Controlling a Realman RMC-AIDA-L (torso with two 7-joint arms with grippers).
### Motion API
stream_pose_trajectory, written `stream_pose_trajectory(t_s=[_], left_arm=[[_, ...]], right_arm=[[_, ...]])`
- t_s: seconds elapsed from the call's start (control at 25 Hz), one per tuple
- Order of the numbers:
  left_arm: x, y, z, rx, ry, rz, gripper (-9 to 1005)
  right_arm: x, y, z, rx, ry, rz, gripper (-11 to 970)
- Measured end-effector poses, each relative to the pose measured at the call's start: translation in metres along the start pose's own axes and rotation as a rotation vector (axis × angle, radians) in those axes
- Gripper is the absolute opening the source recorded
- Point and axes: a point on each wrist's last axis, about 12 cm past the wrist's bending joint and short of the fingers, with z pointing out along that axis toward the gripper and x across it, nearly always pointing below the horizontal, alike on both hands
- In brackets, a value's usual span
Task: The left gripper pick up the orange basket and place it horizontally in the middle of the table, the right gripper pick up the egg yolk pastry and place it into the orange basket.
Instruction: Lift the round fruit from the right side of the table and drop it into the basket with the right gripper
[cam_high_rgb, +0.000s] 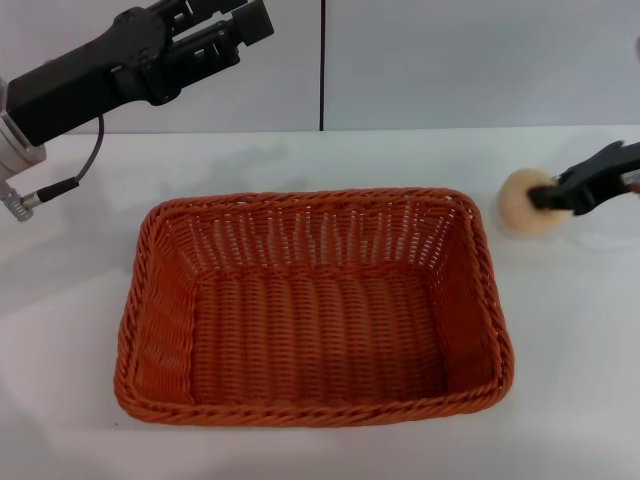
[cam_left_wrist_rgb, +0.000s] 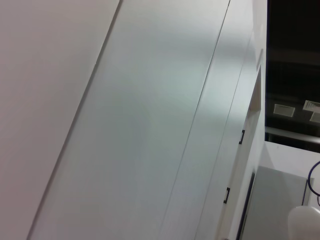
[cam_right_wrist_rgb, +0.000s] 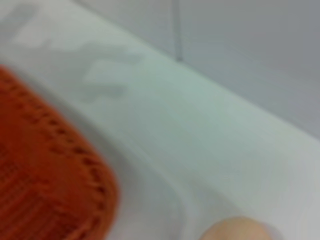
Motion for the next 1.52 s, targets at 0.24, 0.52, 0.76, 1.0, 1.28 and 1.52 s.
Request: stream_pose_trajectory(t_s=[0.24, 0.52, 0.76, 1.0, 1.28, 1.52], left_arm=[[0.001, 0.0, -0.001, -0.004, 0.004, -0.001, 714], [0.001, 0.001, -0.001, -0.005, 0.01, 0.005, 714], [0.001, 0.001, -0.001, -0.008, 0.01, 0.006, 714], [0.0, 0.001, 0.002, -0.001, 0.01, 0.012, 714], [0.002, 0.0, 0.001, -0.002, 0.017, 0.007, 714], [0.006, -0.001, -0.005, -0.013, 0.02, -0.003, 714]], right_arm=[[0.007, -0.005, -0.035, 0.076, -0.203, 0.058, 121], [0.018, 0.011, -0.083, -0.085, -0.711, -0.001, 71], [0.03, 0.045, -0.098, -0.362, -1.006, -0.198, 57], [0.026, 0.063, -0.076, -0.644, -1.022, -0.195, 50], [0.025, 0.07, -0.043, -0.72, -0.975, -0.163, 47], [0.017, 0.07, -0.026, -0.704, -0.881, -0.134, 59]])
